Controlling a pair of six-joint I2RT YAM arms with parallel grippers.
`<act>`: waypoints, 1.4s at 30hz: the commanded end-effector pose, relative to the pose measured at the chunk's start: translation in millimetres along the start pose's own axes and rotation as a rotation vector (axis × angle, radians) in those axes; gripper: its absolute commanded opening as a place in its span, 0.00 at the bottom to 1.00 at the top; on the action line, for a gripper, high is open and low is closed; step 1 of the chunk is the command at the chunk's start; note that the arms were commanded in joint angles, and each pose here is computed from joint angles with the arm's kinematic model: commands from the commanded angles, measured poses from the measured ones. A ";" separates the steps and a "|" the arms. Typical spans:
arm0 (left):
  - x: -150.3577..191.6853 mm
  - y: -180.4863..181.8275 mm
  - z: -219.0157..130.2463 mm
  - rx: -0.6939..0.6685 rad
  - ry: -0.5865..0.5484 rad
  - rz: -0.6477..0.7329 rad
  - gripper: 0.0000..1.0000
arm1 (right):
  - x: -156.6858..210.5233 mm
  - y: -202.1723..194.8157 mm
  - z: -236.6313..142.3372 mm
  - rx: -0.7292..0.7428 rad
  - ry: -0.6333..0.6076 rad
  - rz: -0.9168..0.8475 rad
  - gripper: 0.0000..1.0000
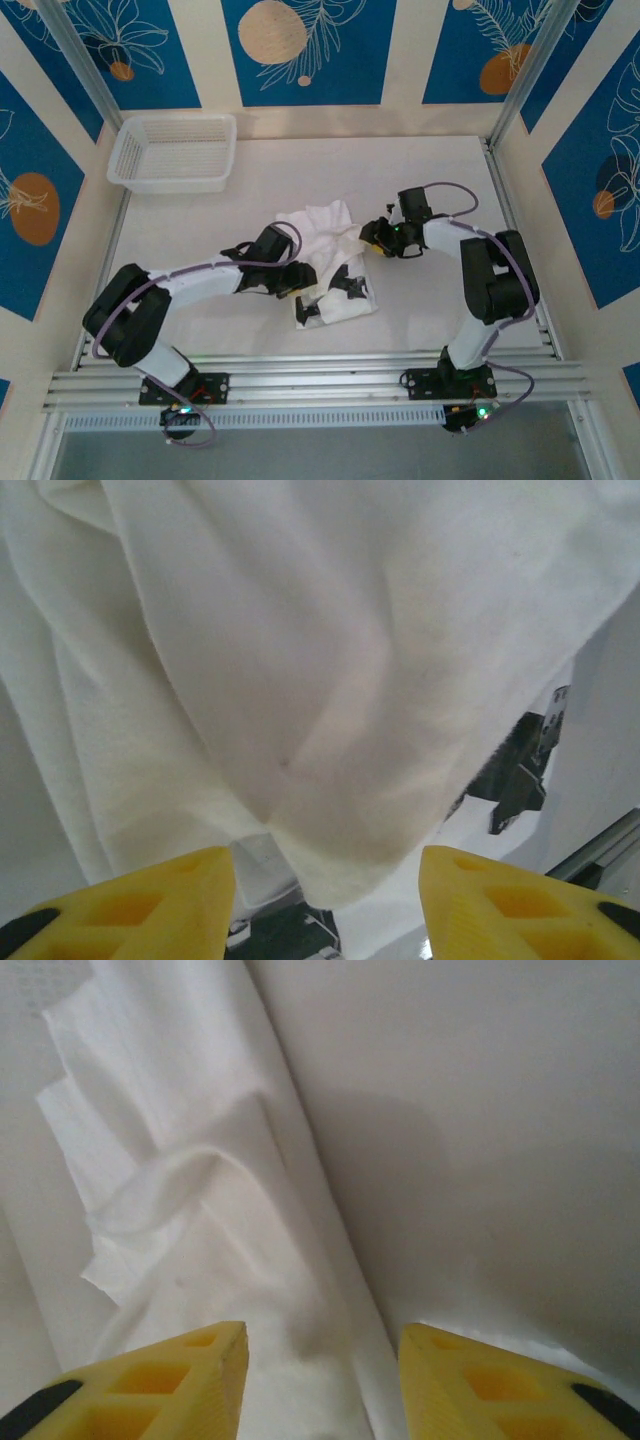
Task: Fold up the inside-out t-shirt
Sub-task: Smooth out the T-shirt at the center of the table.
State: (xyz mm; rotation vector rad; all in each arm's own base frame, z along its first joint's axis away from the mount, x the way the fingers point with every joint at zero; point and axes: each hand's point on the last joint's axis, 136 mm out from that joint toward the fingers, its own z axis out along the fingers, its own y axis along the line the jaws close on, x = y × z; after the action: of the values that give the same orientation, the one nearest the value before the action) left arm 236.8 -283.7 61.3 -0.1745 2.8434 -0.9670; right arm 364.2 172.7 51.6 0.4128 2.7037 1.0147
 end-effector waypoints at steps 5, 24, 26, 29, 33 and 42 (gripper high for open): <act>-6.2 -11.8 13.2 0.036 -0.010 0.011 0.56 | -7.1 23.7 7.8 -0.085 0.024 -0.038 0.17; -40.4 -28.9 -21.2 0.056 -0.193 -0.006 0.11 | 0.2 47.0 -9.3 -0.081 0.029 -0.015 0.02; -59.4 -22.3 -29.3 0.056 -0.253 -0.035 0.09 | -9.7 55.8 -7.9 -0.093 0.024 0.019 0.00; -92.9 -12.4 -37.2 0.081 -0.323 -0.089 0.09 | -29.5 69.0 -0.8 -0.100 0.020 0.049 0.00; -136.0 5.9 -36.8 0.097 -0.374 -0.165 0.13 | -58.8 80.9 18.3 -0.114 0.024 0.062 0.00; -220.8 38.9 -32.6 0.125 -0.452 -0.266 0.33 | -116.2 94.6 37.3 -0.132 0.008 0.052 0.26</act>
State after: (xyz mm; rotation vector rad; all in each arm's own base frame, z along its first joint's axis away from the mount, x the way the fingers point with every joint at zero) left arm 424.3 -204.9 71.7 -0.6669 2.4443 -0.9303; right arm 489.8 226.8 82.6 0.4758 2.6439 1.1730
